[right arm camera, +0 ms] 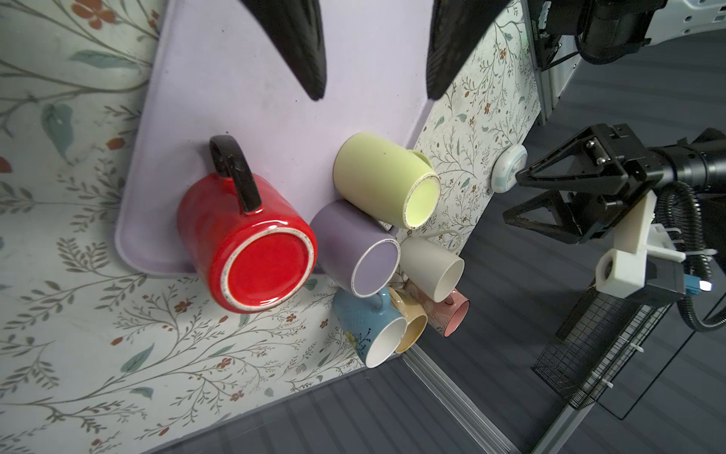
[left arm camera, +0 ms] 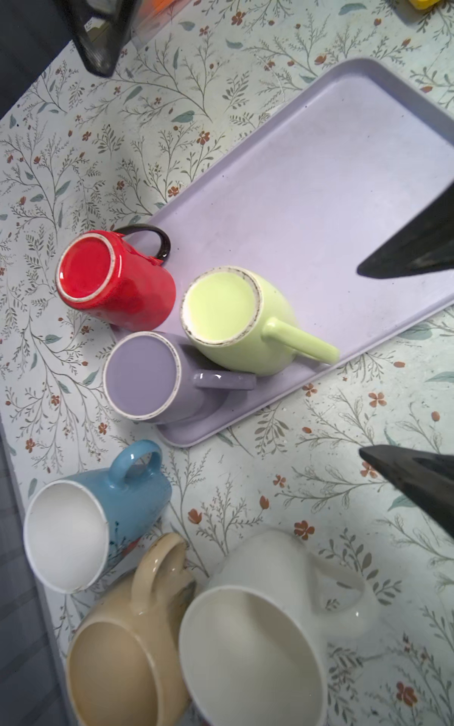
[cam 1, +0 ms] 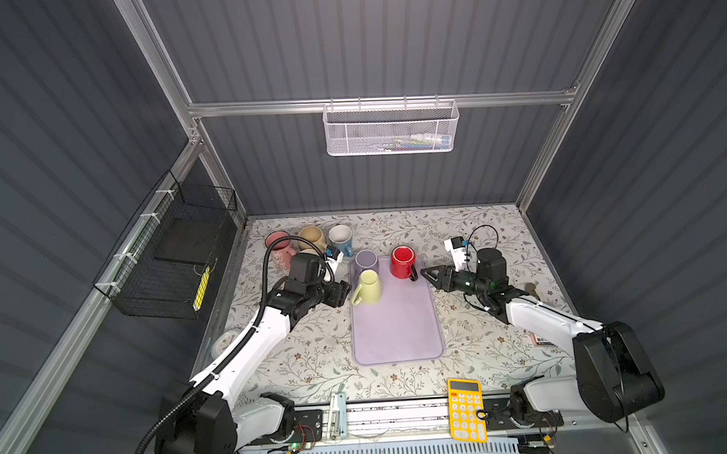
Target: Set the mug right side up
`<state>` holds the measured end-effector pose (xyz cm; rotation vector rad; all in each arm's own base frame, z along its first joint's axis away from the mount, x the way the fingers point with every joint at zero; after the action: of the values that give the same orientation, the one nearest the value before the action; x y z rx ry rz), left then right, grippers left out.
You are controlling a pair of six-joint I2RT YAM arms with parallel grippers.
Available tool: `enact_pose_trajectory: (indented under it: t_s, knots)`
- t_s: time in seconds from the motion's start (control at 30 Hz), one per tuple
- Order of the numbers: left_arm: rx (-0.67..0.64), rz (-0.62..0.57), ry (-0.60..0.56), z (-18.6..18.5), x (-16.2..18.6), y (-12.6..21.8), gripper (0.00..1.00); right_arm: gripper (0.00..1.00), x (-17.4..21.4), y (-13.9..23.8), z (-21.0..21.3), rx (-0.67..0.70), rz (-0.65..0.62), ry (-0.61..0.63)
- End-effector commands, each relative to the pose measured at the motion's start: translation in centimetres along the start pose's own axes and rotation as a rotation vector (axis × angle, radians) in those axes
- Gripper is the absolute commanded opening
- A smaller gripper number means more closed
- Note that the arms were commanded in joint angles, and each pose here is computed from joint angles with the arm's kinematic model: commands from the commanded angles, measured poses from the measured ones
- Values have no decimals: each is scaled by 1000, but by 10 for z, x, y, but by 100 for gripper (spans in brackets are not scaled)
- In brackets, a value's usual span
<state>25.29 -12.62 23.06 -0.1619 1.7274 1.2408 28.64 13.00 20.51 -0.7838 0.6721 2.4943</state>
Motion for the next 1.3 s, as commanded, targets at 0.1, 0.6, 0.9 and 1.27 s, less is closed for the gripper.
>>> enact_pose_trajectory:
  t_s: [0.1,0.6,0.9,1.27]
  knots:
    - [-24,-69,101,-1,19,-21,65,44,-5,1,4,0,12,19]
    - [57,19,64,1,40,-78,64,42,-3,3,1,36,11,6]
    - [128,24,90,-4,46,-90,49,40,-7,-4,-2,42,23,-10]
    - [133,49,86,-17,55,-93,38,39,-6,-7,-7,47,24,-20]
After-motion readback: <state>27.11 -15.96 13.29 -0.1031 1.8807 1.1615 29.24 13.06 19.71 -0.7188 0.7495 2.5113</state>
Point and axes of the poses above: each gripper's point midway between its finger pads, its own y axis back along the fingers, its own z axis along the line the jaws close on, x = y × z, the point moved 10 cm from there along y, back along the fingers, and after that the axes turned 8 degrees about -y, right-handed, at the moved point
